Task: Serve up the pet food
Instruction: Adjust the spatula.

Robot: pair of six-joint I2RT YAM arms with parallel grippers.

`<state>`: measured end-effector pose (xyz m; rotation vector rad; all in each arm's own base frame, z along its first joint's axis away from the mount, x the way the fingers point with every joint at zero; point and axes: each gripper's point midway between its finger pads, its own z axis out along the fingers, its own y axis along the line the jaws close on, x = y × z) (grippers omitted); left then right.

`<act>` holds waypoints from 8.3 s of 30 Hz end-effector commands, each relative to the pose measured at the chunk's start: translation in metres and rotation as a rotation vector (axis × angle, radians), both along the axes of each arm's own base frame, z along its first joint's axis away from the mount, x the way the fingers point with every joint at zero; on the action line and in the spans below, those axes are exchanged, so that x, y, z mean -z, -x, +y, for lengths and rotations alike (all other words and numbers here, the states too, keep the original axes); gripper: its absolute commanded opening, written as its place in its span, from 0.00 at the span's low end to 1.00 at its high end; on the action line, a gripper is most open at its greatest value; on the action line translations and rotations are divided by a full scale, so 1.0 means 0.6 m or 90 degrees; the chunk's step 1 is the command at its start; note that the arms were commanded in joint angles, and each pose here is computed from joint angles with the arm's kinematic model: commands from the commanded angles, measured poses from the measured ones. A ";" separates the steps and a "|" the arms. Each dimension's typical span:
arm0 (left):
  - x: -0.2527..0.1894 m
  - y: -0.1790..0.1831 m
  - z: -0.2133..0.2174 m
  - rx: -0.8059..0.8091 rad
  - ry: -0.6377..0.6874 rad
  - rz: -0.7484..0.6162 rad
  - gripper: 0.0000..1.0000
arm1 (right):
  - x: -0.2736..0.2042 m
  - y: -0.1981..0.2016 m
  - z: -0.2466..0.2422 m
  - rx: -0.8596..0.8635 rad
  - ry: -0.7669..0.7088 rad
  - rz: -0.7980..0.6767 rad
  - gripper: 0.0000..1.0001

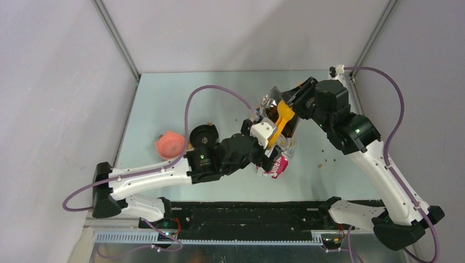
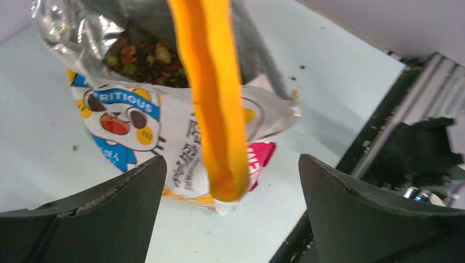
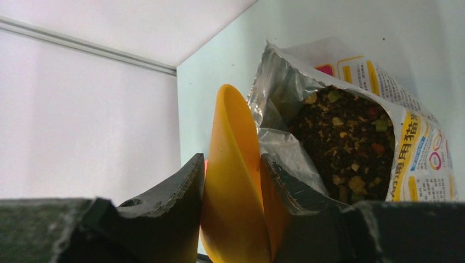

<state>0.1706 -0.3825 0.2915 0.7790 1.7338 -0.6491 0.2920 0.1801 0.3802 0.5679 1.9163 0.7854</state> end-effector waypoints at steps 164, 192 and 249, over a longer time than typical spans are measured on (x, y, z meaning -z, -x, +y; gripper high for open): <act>-0.194 -0.001 0.202 0.038 0.514 0.105 0.00 | 0.036 0.071 0.055 -0.399 -0.031 -0.185 0.53; -0.212 0.037 0.191 0.111 0.538 0.174 0.00 | -0.010 0.132 0.096 -0.625 -0.080 -0.286 0.29; -0.158 0.030 0.188 0.090 0.505 0.247 0.00 | -0.007 0.100 0.087 -0.558 -0.090 -0.211 0.00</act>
